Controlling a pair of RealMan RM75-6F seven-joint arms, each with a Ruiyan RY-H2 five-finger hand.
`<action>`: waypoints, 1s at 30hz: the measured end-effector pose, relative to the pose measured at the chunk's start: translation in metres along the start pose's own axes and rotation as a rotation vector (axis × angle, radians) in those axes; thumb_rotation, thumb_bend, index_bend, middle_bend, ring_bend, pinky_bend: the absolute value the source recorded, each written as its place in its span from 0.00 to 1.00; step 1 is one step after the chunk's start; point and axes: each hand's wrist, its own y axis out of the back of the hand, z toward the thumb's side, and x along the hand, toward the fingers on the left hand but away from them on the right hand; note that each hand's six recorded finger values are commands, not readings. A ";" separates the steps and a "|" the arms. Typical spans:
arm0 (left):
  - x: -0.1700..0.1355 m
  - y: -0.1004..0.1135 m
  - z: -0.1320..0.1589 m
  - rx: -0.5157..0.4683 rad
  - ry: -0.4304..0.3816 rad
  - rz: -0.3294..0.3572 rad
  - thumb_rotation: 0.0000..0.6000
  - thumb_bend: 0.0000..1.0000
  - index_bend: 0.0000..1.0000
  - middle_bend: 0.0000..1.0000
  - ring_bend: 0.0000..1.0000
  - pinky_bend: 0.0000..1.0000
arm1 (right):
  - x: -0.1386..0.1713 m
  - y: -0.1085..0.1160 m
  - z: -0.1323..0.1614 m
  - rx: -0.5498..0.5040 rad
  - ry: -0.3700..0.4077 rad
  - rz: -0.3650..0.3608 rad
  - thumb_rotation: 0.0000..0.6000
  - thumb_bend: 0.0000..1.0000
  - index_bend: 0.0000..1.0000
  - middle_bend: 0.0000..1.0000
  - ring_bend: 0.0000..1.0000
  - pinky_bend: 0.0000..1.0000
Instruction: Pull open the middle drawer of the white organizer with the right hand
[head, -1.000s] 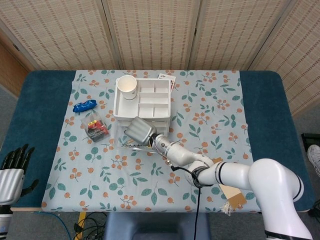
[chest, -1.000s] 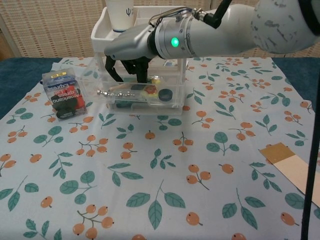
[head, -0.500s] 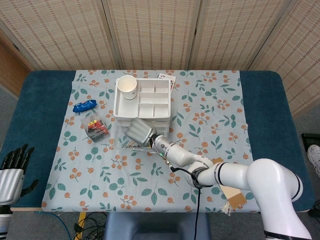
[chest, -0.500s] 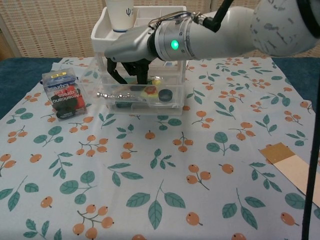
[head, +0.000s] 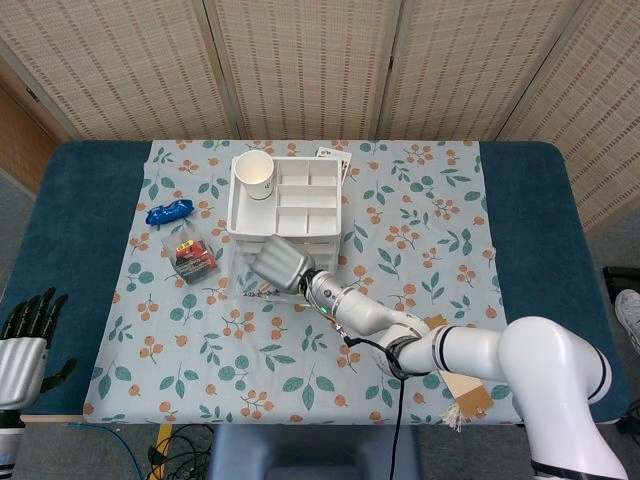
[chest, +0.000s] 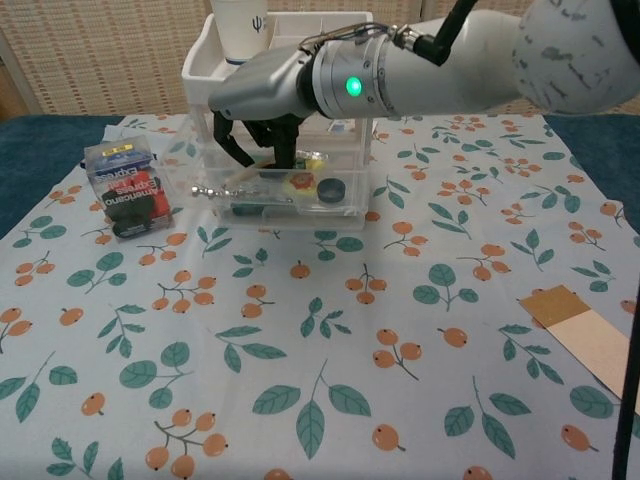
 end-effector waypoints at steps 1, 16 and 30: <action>0.000 0.000 0.000 0.001 0.000 0.000 1.00 0.22 0.03 0.00 0.00 0.08 | 0.001 0.001 0.000 -0.001 -0.001 -0.003 1.00 0.43 0.55 1.00 1.00 1.00; -0.001 0.006 0.005 0.002 -0.015 0.017 1.00 0.22 0.03 0.00 0.00 0.08 | 0.031 0.029 -0.015 -0.059 -0.044 -0.109 1.00 0.43 0.55 1.00 1.00 1.00; 0.004 0.007 0.014 0.009 -0.045 0.016 1.00 0.22 0.03 0.00 0.00 0.08 | 0.133 0.017 -0.061 -0.172 -0.148 -0.201 1.00 0.43 0.55 1.00 1.00 1.00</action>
